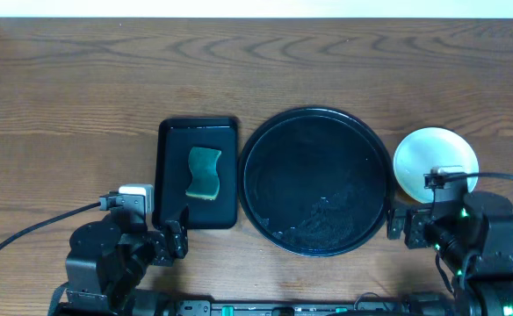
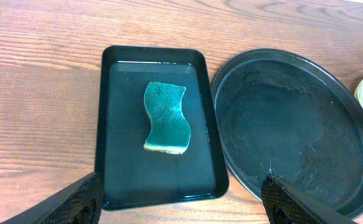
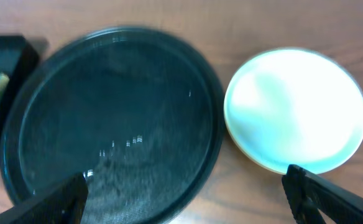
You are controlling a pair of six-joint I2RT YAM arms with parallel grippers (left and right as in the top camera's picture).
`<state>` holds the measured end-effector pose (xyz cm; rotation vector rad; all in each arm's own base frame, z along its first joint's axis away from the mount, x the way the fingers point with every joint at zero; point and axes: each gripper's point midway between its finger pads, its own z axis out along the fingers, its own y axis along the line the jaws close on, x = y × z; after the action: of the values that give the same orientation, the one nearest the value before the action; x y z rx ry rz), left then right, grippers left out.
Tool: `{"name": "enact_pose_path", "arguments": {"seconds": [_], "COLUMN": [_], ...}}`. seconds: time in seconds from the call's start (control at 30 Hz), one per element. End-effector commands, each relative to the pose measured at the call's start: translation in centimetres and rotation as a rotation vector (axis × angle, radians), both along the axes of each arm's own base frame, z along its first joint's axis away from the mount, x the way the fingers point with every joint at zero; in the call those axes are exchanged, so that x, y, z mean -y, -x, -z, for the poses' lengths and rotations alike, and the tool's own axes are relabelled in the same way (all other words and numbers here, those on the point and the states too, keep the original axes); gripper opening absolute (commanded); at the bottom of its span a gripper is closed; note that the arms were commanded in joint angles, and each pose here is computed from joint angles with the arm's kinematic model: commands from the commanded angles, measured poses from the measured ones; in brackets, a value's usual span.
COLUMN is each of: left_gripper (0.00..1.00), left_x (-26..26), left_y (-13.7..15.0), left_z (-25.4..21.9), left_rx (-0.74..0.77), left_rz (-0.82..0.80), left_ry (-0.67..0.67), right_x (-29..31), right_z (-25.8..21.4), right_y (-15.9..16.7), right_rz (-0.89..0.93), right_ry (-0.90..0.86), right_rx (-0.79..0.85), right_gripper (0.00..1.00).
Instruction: Clean dirty plates on tray and stack at the side
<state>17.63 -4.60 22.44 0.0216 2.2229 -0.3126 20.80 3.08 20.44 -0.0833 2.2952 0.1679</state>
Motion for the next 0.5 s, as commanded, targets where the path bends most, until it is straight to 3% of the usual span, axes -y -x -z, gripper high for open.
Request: {"name": "enact_pose_path", "arguments": {"seconds": [0.0,0.47], "left_gripper": [0.82,0.82], "left_x": [-0.2,-0.2], "left_y": [0.0,0.0], "left_z": [0.3,0.3], "left_rx": [-0.004,-0.004], "left_rz": [-0.013,-0.013], "left_ry": [-0.004,-0.004], "right_x": [0.1,-0.9], "right_z": [-1.0,-2.6], "right_y": [-0.5,-2.5], "right_rz": [-0.021,-0.048], "right_ry": [0.042,-0.016], "right_rx": [0.129,0.801], "right_gripper": [0.99,0.99]}}
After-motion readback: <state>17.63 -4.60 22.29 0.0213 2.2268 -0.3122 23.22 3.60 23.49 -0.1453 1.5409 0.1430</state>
